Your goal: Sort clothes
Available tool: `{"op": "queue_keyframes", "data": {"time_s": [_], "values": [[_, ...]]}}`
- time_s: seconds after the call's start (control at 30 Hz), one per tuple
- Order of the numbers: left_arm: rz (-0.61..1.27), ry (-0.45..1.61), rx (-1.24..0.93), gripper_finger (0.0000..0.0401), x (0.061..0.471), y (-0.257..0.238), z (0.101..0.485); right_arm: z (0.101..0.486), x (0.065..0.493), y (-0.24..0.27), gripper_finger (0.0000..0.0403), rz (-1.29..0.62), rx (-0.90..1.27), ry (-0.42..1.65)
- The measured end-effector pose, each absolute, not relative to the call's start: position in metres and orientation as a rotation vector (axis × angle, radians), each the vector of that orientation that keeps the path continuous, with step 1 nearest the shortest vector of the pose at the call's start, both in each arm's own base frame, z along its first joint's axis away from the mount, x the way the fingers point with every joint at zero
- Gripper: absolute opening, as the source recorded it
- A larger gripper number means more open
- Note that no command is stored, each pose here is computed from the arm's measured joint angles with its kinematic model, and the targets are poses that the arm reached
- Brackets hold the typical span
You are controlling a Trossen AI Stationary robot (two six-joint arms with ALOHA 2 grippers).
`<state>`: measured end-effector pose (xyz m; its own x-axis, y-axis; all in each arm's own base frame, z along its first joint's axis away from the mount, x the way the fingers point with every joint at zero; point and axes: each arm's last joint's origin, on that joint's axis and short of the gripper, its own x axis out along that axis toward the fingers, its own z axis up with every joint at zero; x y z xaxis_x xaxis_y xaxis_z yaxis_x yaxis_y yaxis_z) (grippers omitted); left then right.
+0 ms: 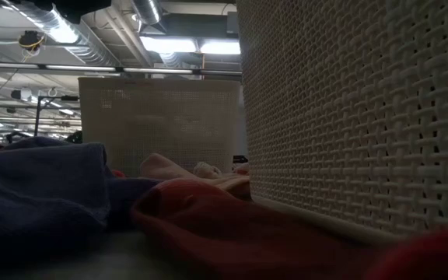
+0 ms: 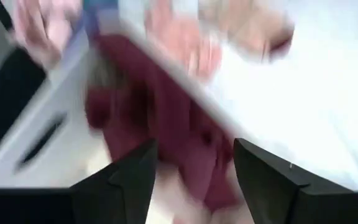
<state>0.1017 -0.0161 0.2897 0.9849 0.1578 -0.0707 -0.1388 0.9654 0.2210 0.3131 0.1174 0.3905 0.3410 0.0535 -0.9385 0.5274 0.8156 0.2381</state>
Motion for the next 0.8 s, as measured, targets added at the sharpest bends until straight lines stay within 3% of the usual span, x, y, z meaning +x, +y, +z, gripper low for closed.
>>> {"op": "queue_keyframes", "data": {"time_s": [0.2,0.4,0.8], "values": [[0.15,0.09,0.219,0.021,0.102,-0.016,0.29,0.399,0.343,0.087,0.021,-0.337,0.453,0.918],[0.15,0.092,0.221,0.021,0.102,-0.016,0.289,0.391,0.37,0.051,0.0209,-0.335,0.441,0.793],[0.15,0.093,0.222,0.021,0.101,-0.016,0.289,0.313,0.416,0.01,0.0209,-0.415,0.455,0.908]]}}
